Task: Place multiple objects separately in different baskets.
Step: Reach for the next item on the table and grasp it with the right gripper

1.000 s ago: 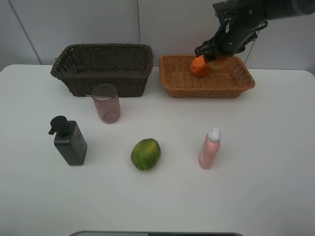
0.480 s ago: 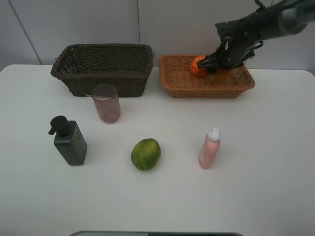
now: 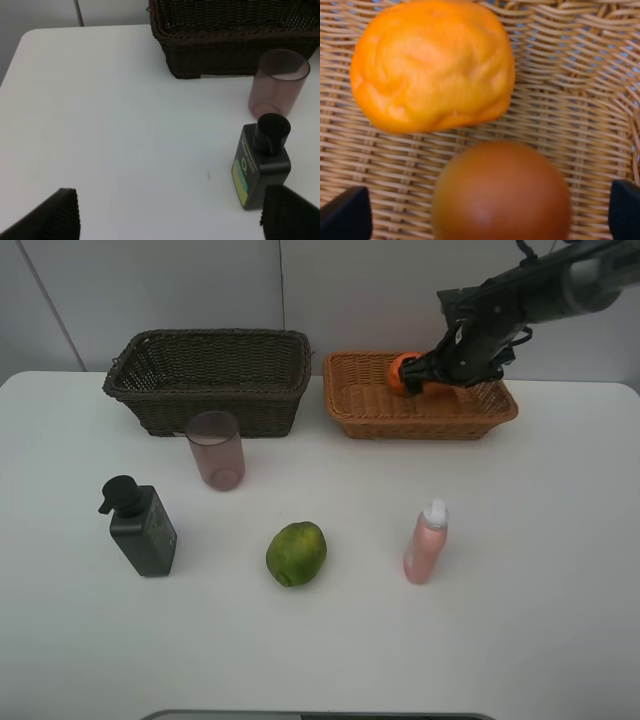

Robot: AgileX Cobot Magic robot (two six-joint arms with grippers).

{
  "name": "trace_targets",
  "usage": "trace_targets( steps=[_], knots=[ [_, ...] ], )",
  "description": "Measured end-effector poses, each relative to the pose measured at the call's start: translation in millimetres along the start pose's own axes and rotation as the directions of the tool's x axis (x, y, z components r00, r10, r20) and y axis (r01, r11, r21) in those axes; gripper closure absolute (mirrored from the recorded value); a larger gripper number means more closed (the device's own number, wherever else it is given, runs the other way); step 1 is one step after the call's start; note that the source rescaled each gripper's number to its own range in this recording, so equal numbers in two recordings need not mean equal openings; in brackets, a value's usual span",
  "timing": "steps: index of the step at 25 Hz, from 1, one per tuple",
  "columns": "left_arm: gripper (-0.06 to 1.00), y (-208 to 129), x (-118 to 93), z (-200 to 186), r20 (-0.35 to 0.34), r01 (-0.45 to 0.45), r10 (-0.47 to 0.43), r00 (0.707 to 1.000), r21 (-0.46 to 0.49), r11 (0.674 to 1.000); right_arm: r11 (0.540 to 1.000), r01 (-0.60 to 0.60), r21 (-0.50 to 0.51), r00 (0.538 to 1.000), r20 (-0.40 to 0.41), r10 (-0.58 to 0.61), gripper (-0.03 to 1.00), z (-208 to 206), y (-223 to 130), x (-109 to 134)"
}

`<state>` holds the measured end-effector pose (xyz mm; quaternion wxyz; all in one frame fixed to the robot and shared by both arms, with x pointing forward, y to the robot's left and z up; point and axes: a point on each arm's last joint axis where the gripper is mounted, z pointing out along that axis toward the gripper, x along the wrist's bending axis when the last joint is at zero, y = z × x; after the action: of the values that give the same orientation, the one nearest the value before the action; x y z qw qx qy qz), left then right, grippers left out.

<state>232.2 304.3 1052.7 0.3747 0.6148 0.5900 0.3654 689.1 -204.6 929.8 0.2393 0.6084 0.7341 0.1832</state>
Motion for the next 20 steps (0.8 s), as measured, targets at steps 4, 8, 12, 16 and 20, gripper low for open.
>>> trace_targets(
  steps=[4,8,12,16,20],
  knots=[
    [0.01,0.0,0.0,0.0,0.0,0.0,0.0,1.0,0.0,1.0,0.999,-0.034,0.029,0.999,0.01,0.034,-0.03,-18.7,3.6,-3.8],
    [0.01,0.0,0.0,0.0,0.0,0.0,0.0,1.0,0.0,1.0,0.988,-0.105,0.114,0.994,0.01,0.105,-0.03,-41.4,2.1,-5.9],
    [0.01,0.0,0.0,0.0,0.0,0.0,0.0,1.0,0.0,1.0,0.964,-0.18,0.194,0.982,-0.018,0.187,-0.03,-66.6,-2.4,-2.3],
    [0.01,0.0,0.0,0.0,0.0,0.0,0.0,1.0,0.0,1.0,0.948,-0.163,0.274,0.984,-0.021,0.176,-0.03,-88.4,-22.4,6.0],
    [0.01,0.0,0.0,0.0,0.0,0.0,0.0,1.0,0.0,1.0,0.935,-0.153,0.32,0.985,-0.033,0.172,-0.03,-109.4,-45.4,15.0]
  ],
)
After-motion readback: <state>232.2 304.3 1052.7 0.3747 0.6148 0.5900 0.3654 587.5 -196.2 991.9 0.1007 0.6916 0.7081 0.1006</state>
